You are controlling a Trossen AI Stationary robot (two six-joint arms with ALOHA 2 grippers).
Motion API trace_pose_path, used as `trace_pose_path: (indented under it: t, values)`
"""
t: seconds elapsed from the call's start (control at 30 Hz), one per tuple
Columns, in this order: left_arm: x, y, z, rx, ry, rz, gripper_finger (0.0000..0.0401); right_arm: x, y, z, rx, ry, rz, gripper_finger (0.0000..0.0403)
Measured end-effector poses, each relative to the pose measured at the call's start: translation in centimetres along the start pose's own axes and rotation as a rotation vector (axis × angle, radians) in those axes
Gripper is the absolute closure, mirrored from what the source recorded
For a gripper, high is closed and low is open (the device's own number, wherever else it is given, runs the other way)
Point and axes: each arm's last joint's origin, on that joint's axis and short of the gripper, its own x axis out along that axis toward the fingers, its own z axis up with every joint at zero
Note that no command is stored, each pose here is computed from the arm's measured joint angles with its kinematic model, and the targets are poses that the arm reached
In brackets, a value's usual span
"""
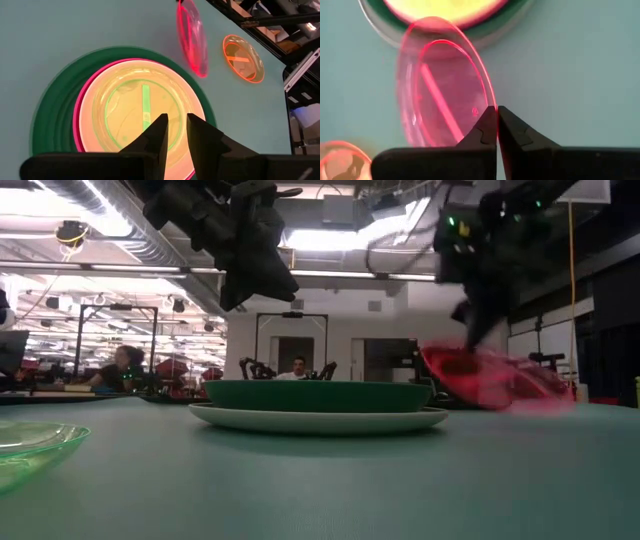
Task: Stack plastic plates
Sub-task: Stack the light pink plate on top of the light green plate
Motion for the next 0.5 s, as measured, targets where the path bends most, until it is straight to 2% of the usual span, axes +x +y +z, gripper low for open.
trace_pose_path:
  t: [0.3,0.5]
  values:
    - [0.1,-1.2,-0.7,0.025,0.022,-0.033,0.0337,-4.2,0.3,4.6,-0.077,-0.216,-0.051,0.0403]
    - [0.2,-2.7,-1.7,0.058,0.067,-0.101,0.0337,-4.9,0.0,6.6,-0.142,-0.395,-0.088,0.0403]
